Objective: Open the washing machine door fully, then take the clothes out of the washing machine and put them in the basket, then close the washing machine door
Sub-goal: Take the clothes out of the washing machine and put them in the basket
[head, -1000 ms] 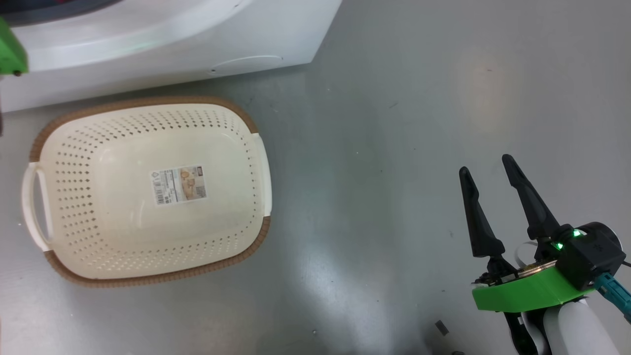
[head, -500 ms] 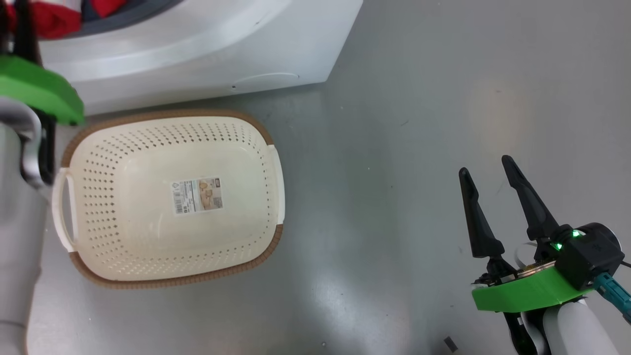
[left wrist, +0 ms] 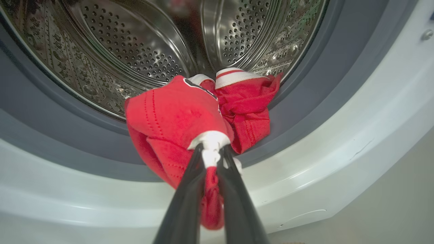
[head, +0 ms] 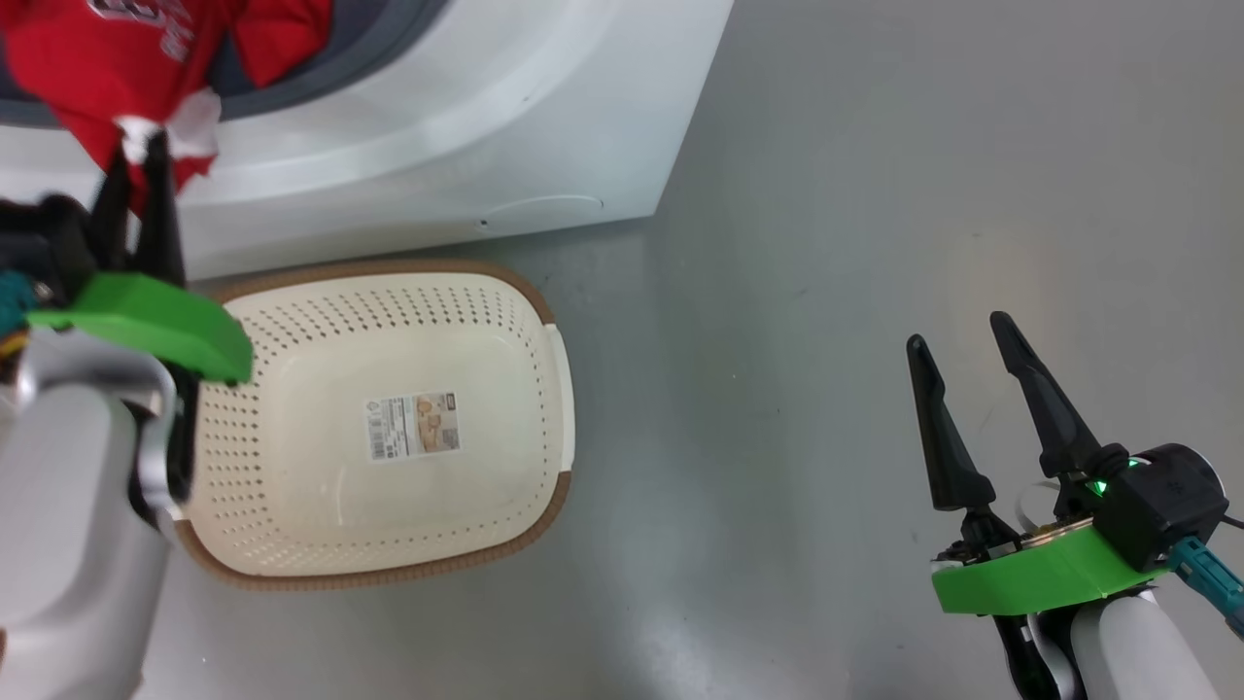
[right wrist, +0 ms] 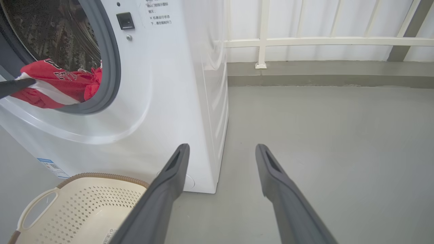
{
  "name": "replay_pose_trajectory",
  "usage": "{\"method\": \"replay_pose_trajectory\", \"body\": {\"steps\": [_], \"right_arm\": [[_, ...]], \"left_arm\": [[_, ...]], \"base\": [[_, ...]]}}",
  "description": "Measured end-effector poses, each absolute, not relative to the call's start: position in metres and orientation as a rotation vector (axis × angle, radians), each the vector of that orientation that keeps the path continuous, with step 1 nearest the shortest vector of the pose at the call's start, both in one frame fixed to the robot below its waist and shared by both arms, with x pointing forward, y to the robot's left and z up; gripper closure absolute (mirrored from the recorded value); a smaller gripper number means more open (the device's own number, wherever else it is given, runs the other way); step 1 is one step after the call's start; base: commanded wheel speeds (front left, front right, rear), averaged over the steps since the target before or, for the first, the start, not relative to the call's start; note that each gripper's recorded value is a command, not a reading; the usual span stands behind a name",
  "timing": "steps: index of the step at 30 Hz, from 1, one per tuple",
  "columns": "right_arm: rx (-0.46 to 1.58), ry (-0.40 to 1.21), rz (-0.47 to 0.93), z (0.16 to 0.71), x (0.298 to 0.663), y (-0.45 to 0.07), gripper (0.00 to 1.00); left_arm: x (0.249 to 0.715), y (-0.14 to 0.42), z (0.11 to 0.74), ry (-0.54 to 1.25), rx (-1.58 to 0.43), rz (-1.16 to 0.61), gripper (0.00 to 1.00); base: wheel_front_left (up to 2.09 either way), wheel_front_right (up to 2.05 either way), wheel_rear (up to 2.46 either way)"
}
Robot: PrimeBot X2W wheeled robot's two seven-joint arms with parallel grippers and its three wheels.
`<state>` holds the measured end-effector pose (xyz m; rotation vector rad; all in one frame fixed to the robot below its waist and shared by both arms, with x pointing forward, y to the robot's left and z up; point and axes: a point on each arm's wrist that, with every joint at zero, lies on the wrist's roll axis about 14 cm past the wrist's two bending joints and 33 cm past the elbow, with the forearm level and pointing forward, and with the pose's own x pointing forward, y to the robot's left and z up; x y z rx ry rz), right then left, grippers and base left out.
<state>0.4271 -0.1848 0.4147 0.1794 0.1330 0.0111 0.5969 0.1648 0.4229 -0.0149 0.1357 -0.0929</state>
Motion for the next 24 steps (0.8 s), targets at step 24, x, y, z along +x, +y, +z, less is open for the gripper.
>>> {"method": "replay_pose_trajectory", "body": {"steps": [24], "right_arm": [[0.194,0.036,0.006,0.454,0.416,-0.188,0.00]], "left_arm": [[0.510,0.150,0.445,0.191,-0.129,-0.095,1.00]], "base": [[0.00,0.00,0.00]]}}
